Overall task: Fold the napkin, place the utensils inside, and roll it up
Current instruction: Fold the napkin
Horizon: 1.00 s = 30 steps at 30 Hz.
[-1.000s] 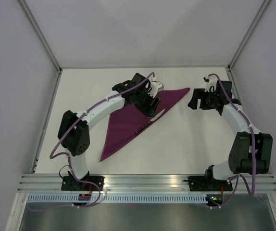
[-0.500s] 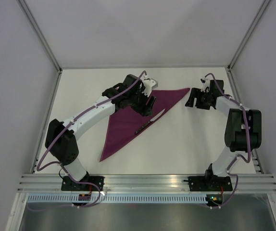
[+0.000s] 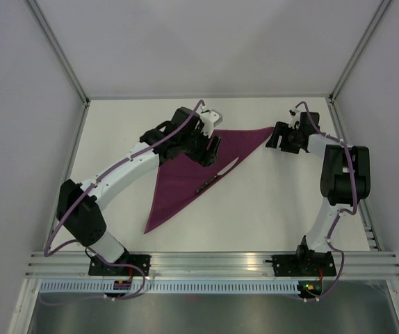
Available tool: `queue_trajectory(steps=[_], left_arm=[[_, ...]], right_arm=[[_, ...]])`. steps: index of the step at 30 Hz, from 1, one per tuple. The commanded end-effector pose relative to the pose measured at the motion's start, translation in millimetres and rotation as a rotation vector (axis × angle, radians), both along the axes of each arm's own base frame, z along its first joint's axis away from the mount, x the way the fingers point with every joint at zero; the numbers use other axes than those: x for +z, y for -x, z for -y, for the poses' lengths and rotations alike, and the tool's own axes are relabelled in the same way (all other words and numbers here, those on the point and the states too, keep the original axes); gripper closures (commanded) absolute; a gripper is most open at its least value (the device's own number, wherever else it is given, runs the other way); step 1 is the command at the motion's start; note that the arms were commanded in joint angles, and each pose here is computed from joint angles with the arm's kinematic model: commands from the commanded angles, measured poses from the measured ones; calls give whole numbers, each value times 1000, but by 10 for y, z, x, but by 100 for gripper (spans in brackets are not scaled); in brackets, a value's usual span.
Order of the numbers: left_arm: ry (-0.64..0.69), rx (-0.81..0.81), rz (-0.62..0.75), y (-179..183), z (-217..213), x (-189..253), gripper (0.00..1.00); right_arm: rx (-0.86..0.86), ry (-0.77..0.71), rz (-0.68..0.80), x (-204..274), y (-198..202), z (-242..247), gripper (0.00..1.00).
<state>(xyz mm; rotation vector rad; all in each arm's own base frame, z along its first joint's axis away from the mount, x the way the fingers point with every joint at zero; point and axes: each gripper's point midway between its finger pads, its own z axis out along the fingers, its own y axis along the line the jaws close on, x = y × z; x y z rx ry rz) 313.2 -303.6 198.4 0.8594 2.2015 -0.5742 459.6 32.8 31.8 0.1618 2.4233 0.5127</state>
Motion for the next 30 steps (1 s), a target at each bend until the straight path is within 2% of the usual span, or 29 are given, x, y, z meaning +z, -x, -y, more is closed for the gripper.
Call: queue_trajectory(steps=[1, 19, 30], left_arm=[[76, 63, 54, -15, -31, 333, 29], [86, 96, 44, 37, -101, 368, 29], [74, 98, 35, 44, -115, 334, 29]], right_arm=[[-22, -15, 78, 117, -262, 7, 20], [-92, -61, 79, -100, -709, 23, 24], [-104, -136, 93, -91, -821, -89, 34]])
